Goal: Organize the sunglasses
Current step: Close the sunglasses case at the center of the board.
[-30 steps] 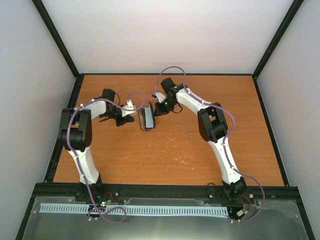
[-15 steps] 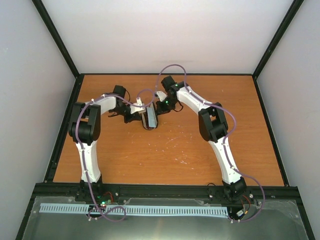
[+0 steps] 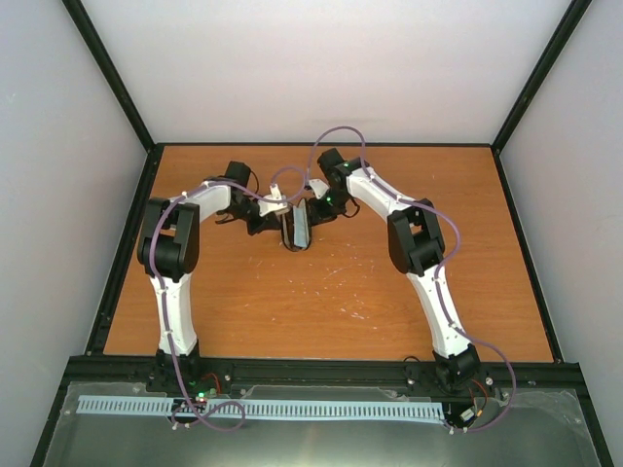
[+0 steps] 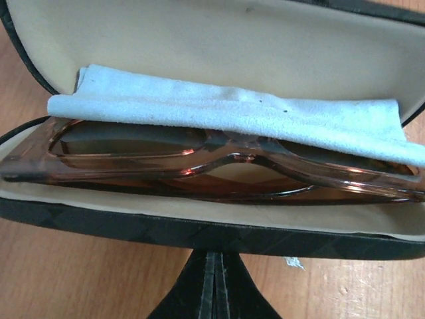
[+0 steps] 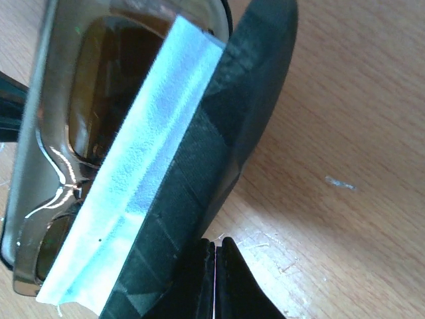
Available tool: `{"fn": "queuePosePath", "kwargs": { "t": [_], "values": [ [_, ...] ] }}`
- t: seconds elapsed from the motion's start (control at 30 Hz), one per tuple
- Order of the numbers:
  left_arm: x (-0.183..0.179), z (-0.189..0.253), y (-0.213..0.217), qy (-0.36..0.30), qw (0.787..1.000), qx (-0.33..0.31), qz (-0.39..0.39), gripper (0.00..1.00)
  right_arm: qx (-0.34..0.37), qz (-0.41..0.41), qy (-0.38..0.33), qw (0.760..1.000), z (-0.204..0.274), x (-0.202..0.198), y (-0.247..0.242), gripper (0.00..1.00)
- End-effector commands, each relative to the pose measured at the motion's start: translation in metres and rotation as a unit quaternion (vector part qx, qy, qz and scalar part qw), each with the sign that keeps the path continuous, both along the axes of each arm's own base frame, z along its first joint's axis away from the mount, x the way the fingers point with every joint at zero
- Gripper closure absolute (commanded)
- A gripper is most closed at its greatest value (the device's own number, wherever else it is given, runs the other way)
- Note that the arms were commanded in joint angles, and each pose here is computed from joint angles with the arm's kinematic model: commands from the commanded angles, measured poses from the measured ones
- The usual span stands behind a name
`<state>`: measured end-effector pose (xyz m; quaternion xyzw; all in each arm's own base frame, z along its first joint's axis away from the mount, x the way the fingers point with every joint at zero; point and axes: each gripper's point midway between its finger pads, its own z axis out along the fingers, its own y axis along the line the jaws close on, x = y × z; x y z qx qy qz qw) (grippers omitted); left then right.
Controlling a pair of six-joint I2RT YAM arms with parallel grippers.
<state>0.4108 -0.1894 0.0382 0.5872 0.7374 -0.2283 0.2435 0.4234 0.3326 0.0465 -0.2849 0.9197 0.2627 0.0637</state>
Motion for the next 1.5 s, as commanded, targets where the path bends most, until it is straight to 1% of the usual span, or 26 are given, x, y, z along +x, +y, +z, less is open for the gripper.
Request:
{"fn": "queuePosePath", "kwargs": {
  "t": [0.0, 0.27, 0.4, 0.5, 0.6, 0.93, 1.03, 1.17, 1.33, 1.47],
  "values": [
    [0.017, 0.028, -0.028, -0.028, 0.999, -0.042, -0.01, 0.99, 0.01, 0.03, 0.019, 0.999, -0.013, -0.014, 0.016, 0.97],
    [0.018, 0.036, -0.05, -0.026, 0.998, -0.063, -0.011, 0.99, 0.013, 0.038, 0.025, 0.999, -0.018, -0.02, 0.024, 0.97],
    [0.016, 0.038, -0.059, -0.022, 0.997, -0.071, -0.012, 0.99, 0.024, 0.037, 0.014, 0.999, -0.012, -0.016, 0.031, 0.97],
    [0.014, 0.038, -0.063, -0.021, 0.997, -0.075, -0.014, 0.99, 0.026, 0.037, 0.015, 0.999, -0.012, -0.016, 0.033, 0.97],
    [0.014, 0.039, -0.067, -0.022, 0.997, -0.079, -0.016, 0.99, 0.037, 0.041, 0.0, 0.998, -0.001, -0.012, 0.041, 0.97],
    [0.017, 0.042, -0.075, -0.029, 0.996, -0.081, -0.025, 0.99, 0.041, 0.058, 0.015, 0.997, -0.005, -0.026, 0.052, 0.97],
    [0.017, 0.042, -0.074, -0.029, 0.996, -0.076, -0.024, 0.99, 0.03, 0.06, 0.015, 0.998, -0.008, -0.029, 0.047, 0.97],
    [0.012, 0.04, -0.063, -0.025, 0.998, -0.052, -0.022, 0.99, 0.008, 0.055, 0.032, 0.998, -0.022, -0.036, 0.032, 0.97],
    [0.005, 0.049, -0.034, -0.042, 0.998, -0.048, 0.002, 0.99, -0.035, 0.039, 0.038, 0.998, -0.032, -0.04, 0.0, 0.97],
    [-0.001, 0.057, -0.006, -0.049, 0.997, -0.048, 0.031, 0.99, -0.074, 0.004, 0.044, 0.996, -0.037, -0.037, -0.039, 0.97]
  ]
}}
